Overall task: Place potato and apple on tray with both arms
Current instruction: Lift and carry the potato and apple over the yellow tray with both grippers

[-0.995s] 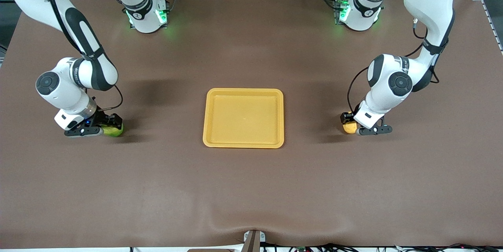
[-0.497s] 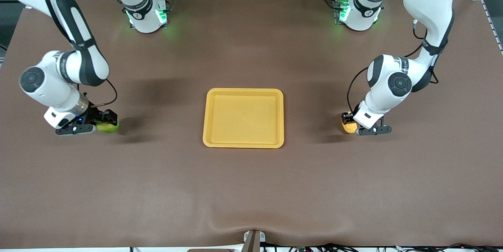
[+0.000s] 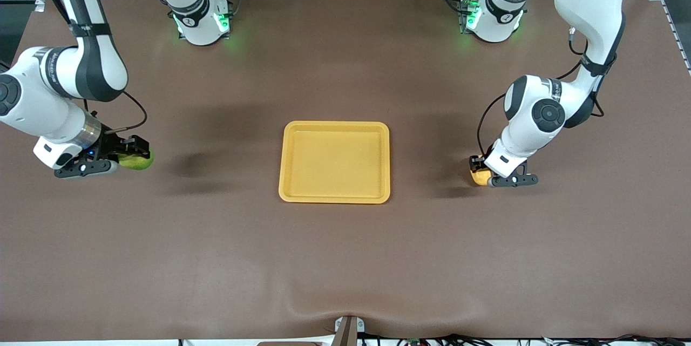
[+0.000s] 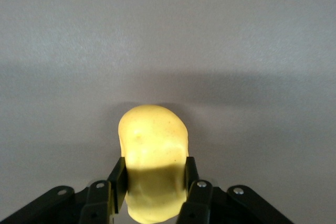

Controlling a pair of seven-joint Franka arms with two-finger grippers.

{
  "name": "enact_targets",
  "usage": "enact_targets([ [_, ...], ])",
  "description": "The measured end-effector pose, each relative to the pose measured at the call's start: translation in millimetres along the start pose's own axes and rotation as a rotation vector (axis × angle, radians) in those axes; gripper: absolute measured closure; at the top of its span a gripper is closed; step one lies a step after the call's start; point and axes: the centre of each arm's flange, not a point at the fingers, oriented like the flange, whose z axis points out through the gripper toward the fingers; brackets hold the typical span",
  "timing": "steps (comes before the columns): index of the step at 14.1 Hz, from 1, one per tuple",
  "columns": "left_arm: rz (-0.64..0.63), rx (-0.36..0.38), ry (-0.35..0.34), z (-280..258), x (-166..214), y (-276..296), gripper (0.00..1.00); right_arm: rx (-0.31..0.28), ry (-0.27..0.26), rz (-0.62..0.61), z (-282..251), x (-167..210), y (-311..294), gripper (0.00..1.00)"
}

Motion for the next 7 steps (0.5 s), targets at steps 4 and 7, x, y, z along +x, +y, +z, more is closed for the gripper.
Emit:
enact_targets([
  [4, 0.038, -0.001, 0.004, -14.9, 7.0, 22.9, 0.53, 0.003, -0.008, -0.09, -44.1, 23.8, -49.9, 0.16],
  [7, 0.082, 0.001, -0.005, -31.2, 12.6, 52.8, 0.53, -0.001, 0.021, -0.123, -68.1, 37.3, -97.3, 0.16],
])
